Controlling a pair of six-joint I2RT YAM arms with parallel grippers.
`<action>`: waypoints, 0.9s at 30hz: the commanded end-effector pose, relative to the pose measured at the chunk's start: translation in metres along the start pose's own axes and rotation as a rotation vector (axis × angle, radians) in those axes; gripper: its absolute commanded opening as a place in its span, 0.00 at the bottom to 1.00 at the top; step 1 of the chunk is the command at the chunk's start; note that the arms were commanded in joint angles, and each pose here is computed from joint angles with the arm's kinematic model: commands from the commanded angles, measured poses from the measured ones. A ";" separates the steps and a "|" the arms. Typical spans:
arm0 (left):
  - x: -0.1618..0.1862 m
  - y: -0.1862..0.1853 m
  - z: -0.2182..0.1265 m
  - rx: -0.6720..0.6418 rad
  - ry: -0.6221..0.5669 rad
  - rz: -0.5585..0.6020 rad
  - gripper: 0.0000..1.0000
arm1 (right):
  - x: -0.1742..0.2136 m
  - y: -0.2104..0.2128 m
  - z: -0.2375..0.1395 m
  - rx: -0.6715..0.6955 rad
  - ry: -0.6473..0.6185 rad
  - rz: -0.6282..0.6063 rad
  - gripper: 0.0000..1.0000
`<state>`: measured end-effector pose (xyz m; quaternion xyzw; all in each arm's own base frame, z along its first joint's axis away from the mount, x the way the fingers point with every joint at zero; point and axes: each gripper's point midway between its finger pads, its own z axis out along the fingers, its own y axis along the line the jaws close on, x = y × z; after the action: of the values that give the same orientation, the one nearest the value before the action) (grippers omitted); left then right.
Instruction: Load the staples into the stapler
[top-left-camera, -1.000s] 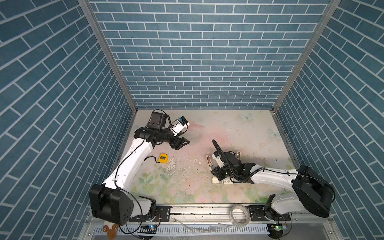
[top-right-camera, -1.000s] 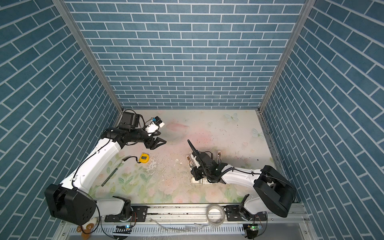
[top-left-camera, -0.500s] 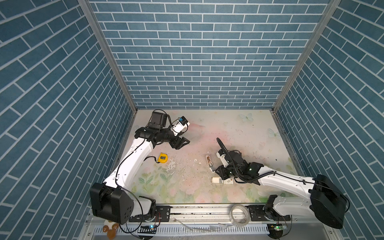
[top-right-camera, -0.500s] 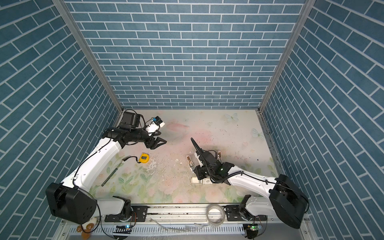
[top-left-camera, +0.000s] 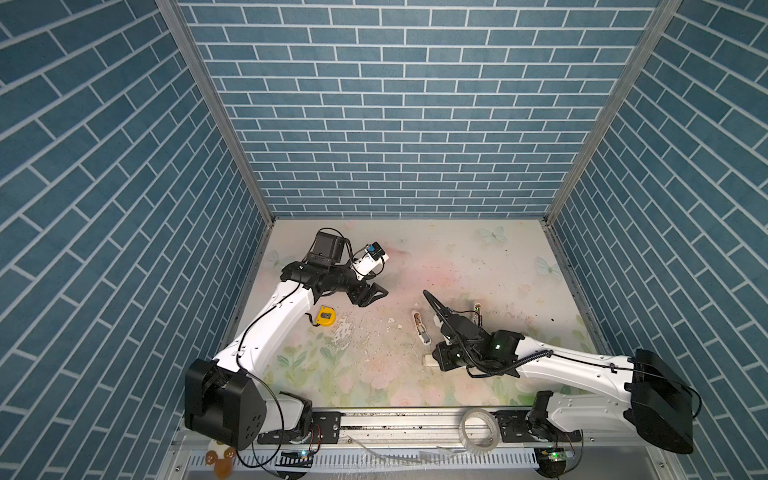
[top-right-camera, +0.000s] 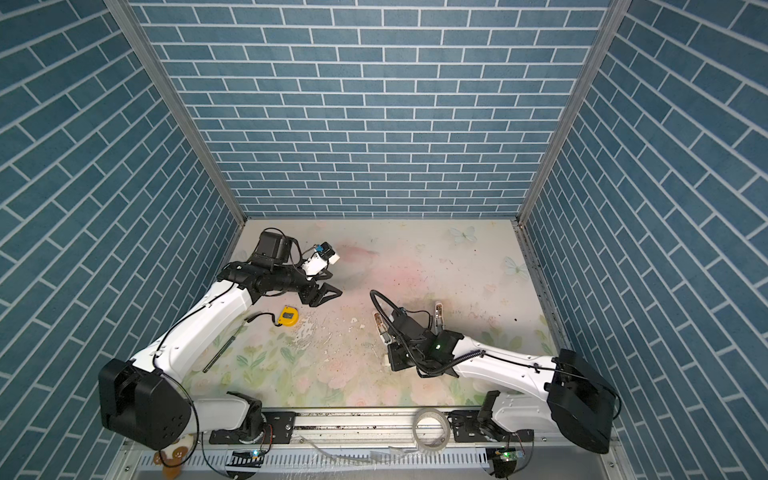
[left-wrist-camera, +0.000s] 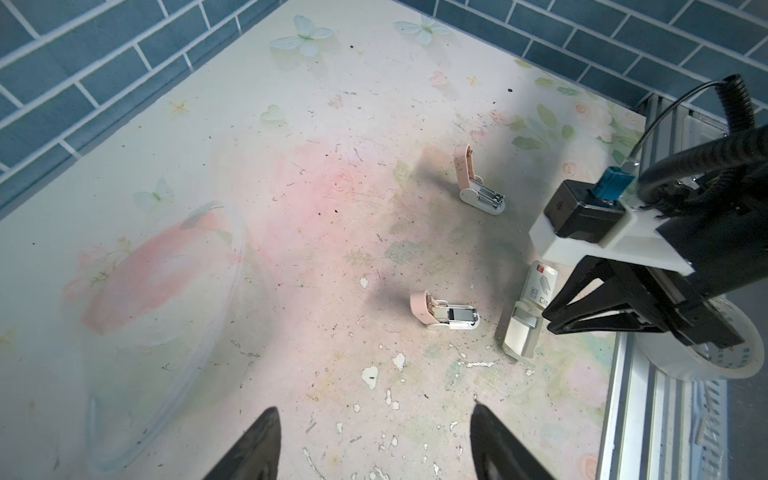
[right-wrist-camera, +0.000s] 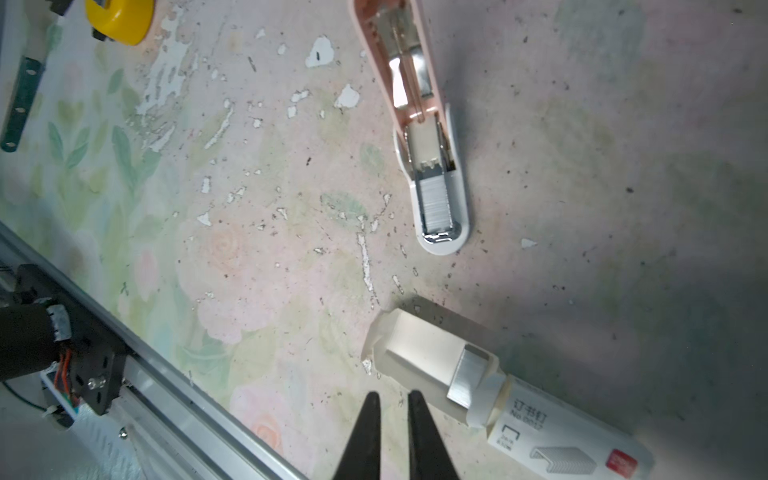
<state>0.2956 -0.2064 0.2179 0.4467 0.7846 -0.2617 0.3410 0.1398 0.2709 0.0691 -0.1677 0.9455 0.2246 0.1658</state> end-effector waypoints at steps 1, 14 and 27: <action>-0.002 -0.005 0.004 0.027 -0.026 -0.005 0.73 | 0.005 -0.015 0.009 0.091 0.008 0.058 0.15; -0.005 -0.010 0.004 0.046 -0.074 0.001 0.73 | 0.007 -0.025 0.020 0.287 0.082 0.034 0.18; -0.003 -0.005 0.001 0.012 -0.073 -0.024 0.72 | 0.011 -0.028 0.025 0.363 0.114 0.009 0.20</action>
<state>0.2945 -0.2133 0.2167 0.4352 0.7750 -0.2864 0.3578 0.1450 0.2627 0.0316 -0.1588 0.9758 0.0673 0.1345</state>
